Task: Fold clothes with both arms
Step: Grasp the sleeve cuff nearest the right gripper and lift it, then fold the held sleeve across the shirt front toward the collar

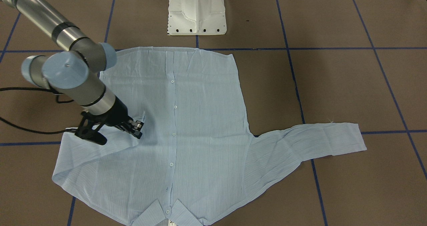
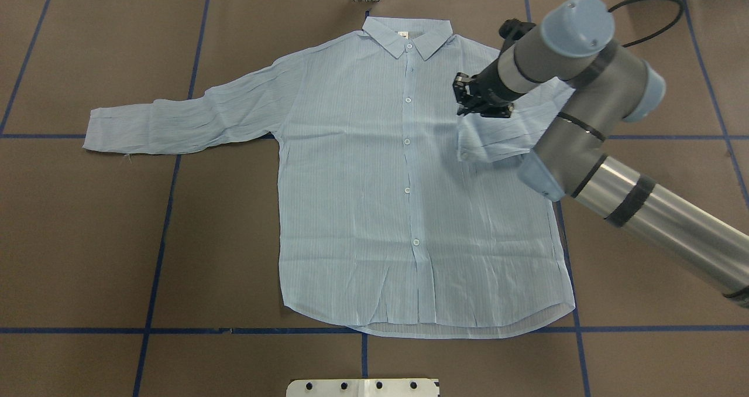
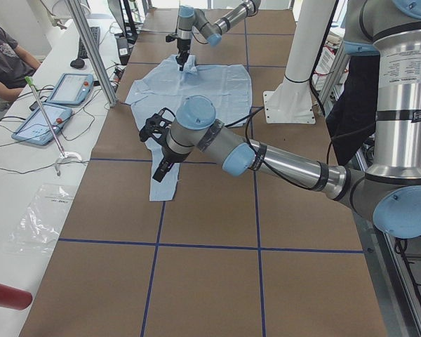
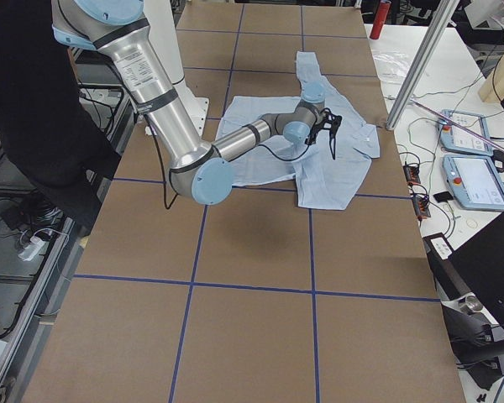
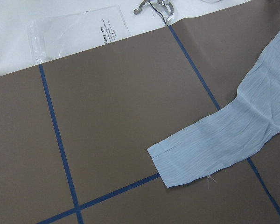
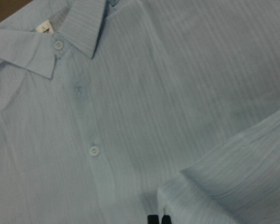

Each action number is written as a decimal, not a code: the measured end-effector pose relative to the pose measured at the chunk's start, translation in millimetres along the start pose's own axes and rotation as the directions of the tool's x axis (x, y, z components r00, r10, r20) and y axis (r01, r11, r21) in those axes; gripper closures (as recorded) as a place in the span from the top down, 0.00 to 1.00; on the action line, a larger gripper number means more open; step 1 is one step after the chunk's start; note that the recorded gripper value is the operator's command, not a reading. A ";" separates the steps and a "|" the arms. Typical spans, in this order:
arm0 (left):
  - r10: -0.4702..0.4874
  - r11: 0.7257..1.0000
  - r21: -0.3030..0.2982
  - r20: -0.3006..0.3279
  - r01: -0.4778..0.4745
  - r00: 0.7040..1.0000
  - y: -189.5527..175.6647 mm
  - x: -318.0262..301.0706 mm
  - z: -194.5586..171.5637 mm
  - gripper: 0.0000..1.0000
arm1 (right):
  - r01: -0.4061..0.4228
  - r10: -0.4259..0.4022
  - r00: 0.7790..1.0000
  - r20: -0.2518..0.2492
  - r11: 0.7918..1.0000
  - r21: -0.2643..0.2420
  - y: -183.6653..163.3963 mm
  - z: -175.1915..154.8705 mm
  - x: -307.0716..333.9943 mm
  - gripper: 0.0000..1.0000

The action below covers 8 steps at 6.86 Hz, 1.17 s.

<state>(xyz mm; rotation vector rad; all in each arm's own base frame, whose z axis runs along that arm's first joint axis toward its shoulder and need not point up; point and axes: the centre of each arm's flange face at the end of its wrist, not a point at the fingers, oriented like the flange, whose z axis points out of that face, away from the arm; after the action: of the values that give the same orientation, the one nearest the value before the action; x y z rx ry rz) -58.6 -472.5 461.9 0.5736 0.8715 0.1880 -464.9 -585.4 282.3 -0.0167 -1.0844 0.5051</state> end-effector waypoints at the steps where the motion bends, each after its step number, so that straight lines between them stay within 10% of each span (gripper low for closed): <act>1: -0.002 1.000 -0.001 0.000 0.002 1.000 1.3 -0.2 0.1 1.00 | -0.055 0.054 0.998 0.030 0.998 0.027 26.9 14.5 -61.3 0.00; 4: -0.001 1.000 -0.002 -0.001 0.001 1.000 2.1 0.4 0.4 1.00 | -0.105 0.100 0.993 0.059 0.991 0.087 67.2 38.6 -155.7 0.00; 5: 0.000 1.000 -0.002 -0.002 0.000 1.000 2.1 0.5 0.4 1.00 | -0.108 0.103 0.993 0.062 0.990 0.094 71.5 40.2 -161.5 0.26; 6: 0.004 1.000 0.001 -0.003 -0.004 1.000 1.8 1.1 0.3 1.00 | -0.110 0.104 0.993 0.062 0.989 0.098 73.2 41.9 -164.7 0.98; 8: 0.006 1.000 -0.012 -0.014 -0.007 1.000 2.4 4.6 10.6 1.00 | -0.108 0.103 0.993 0.051 0.987 0.117 80.1 52.0 -180.3 1.00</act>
<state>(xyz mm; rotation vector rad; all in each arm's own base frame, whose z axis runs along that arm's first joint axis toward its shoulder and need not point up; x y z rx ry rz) -47.3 -472.9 465.5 0.5643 0.8816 0.2035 -605.7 -598.7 135.3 0.0429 -1.0996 0.6682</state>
